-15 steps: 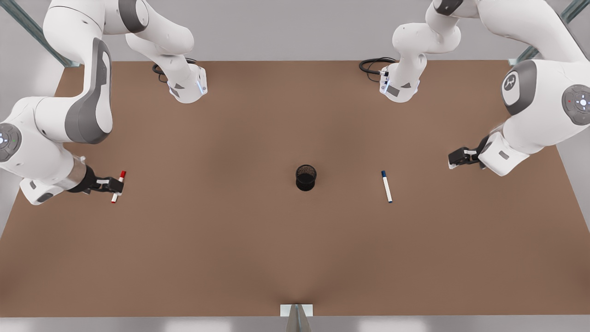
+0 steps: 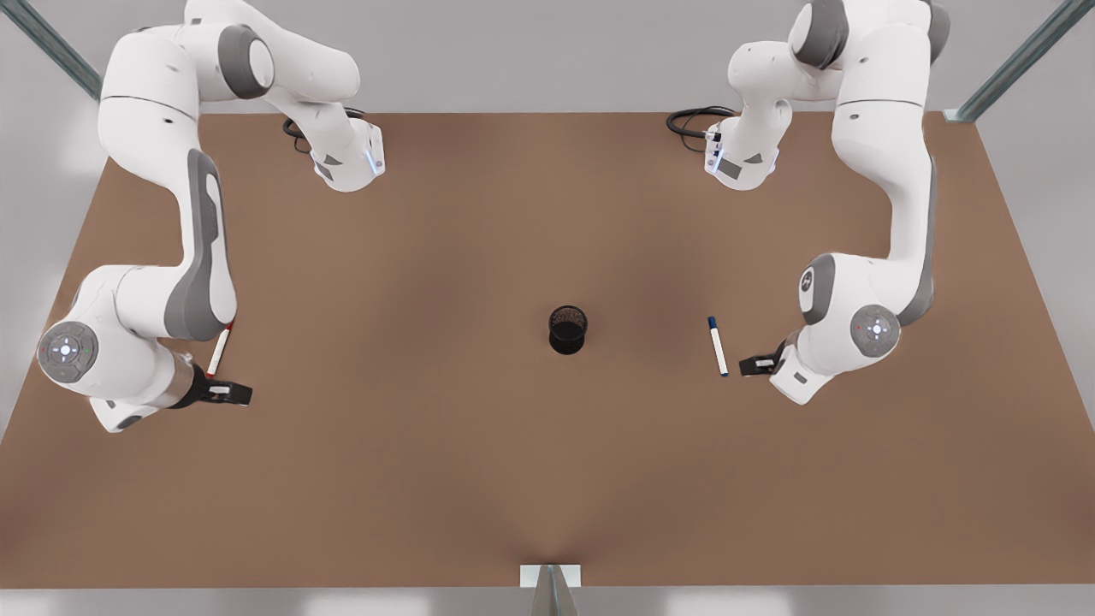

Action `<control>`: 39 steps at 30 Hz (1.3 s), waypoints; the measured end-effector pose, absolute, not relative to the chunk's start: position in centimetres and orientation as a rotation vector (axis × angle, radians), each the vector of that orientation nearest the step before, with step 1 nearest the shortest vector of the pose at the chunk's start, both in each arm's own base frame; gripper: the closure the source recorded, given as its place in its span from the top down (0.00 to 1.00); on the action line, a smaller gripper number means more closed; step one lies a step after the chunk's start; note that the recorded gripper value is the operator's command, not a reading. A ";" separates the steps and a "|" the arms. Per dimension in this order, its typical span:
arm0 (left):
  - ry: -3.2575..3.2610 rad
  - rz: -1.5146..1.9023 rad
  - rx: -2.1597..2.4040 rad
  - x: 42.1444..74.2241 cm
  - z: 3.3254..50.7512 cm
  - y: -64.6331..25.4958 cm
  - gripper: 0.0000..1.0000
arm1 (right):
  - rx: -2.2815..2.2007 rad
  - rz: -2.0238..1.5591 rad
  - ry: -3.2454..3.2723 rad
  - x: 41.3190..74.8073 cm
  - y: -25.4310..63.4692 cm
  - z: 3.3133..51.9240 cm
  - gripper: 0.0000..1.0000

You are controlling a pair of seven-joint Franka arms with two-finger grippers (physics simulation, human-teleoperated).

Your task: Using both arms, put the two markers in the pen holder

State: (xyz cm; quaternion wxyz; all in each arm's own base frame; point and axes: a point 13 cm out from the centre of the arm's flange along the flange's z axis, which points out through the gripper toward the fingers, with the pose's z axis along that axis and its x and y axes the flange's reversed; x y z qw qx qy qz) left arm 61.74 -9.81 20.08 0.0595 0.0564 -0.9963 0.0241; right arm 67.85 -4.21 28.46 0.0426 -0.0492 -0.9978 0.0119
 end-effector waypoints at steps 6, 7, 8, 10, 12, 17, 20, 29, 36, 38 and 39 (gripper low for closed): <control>-3.054 0.068 0.250 58.6 12.1 -11.8 0.91 | -0.235 0.005 -3.045 61.9 -8.0 23.1 1.00; -3.068 0.071 0.267 58.7 11.6 -12.0 0.71 | -0.244 0.004 -3.058 62.0 -8.4 22.9 1.00; -3.077 0.072 0.286 58.7 11.0 -12.0 0.67 | -0.248 0.003 -3.070 62.1 -8.7 22.6 1.00; -3.086 0.074 0.323 58.6 9.9 -11.9 0.67 | -0.277 -0.001 -3.074 61.7 -10.0 21.3 1.00; -3.089 0.076 0.357 58.5 9.0 -11.7 0.67 | -0.324 -0.006 -3.064 60.7 -12.2 19.8 1.00; -3.076 0.069 0.415 57.8 6.7 -11.6 0.62 | -0.386 -0.016 -3.033 55.1 -15.4 14.8 1.00; -3.069 0.065 0.438 57.7 5.8 -11.6 0.61 | -0.432 -0.032 -3.030 54.4 -17.9 12.3 1.00; -3.070 0.057 0.422 57.5 4.7 -12.0 0.54 | -0.450 -0.032 -3.043 53.0 -22.9 5.1 1.00; -3.066 0.054 0.393 57.3 4.1 -11.9 0.49 | -0.333 0.034 -3.111 54.3 -23.7 4.8 0.69; -3.067 0.054 0.387 57.3 4.0 -11.9 0.46 | -0.314 0.041 -3.118 54.4 -23.7 4.7 0.66; -3.067 0.054 0.385 57.3 4.0 -11.9 0.46 | -0.306 0.042 -3.121 54.4 -23.7 4.7 0.65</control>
